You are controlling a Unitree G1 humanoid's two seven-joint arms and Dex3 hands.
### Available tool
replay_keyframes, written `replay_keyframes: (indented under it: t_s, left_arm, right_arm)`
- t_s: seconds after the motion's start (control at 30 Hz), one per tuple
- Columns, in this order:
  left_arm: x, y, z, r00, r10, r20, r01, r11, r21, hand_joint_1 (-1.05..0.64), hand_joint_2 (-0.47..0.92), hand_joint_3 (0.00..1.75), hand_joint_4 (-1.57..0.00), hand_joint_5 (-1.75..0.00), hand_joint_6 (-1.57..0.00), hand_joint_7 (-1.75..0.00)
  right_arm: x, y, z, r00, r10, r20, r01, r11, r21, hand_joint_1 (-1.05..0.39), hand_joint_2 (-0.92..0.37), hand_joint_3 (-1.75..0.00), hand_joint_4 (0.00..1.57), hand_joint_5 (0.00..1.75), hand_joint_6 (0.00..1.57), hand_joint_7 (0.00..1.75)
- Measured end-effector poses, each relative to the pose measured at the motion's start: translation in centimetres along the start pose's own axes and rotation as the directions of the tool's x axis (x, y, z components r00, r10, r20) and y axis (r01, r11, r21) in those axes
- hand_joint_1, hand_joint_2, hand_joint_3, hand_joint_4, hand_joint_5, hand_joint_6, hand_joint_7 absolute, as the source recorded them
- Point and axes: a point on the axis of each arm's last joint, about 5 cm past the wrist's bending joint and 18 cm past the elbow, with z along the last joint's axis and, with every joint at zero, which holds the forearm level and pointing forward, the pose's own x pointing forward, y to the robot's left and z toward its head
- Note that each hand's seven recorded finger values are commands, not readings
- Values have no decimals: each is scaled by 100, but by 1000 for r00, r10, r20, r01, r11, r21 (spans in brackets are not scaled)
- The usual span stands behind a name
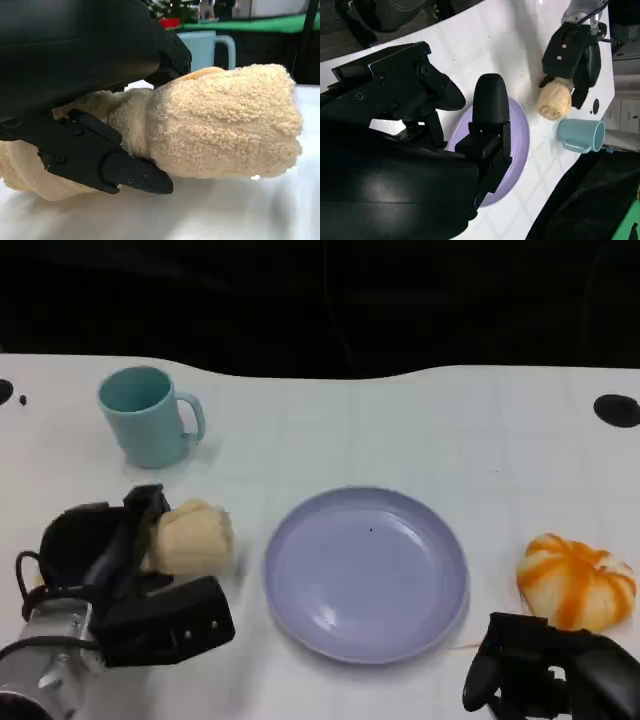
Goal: Grasp the towel on the left side of the plate with the left hand and place it into the plate.
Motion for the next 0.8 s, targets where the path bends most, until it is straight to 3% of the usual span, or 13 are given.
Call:
replay_keyframes:
  t_s: [0.07, 0.17, 0.27, 0.47, 0.67, 0.8]
  left_arm:
    - [26, 80, 3, 999, 35, 10, -35, 999, -17, -19, 87, 29, -86, -175, -60, -175]
    - [68, 199, 36, 997, 68, 21, -67, 996, -59, -18, 63, 74, -88, -175, -62, -175]
    - [110, 308, 129, 994, 90, 60, -85, 993, -82, -19, 54, 90, -89, -175, -64, -175]
    - [154, 462, 291, 985, 121, 123, -109, 989, -103, -18, 51, 95, -90, -175, -67, -175]
    - [166, 590, 552, 963, 159, 216, -123, 978, -168, -20, 49, 106, -93, -175, -68, -175]
    - [149, 636, 741, 948, 145, 283, -93, 977, -190, -22, 50, 95, -92, -175, -66, -175]
  right_arm:
    - [1, -1, -4, 1000, 1, 4, -1, 1000, -1, -6, -65, -102, 73, 175, 65, 147]
    - [5, -3, -13, 1000, 3, 7, -3, 1000, -1, -5, -64, -103, 72, 175, 65, 147]
    - [8, -4, -18, 1000, 3, 4, -3, 1000, -1, -5, -64, -103, 72, 175, 64, 147]
    - [17, -1, -32, 1000, 3, -4, -3, 1000, -6, -5, -64, -103, 71, 175, 64, 146]
    - [12, 1, -32, 1000, 0, -6, 0, 1000, -9, -4, -65, -103, 72, 175, 64, 146]
    - [4, 7, -30, 1000, 7, -4, -7, 1000, -4, -4, -64, -105, 72, 175, 64, 146]
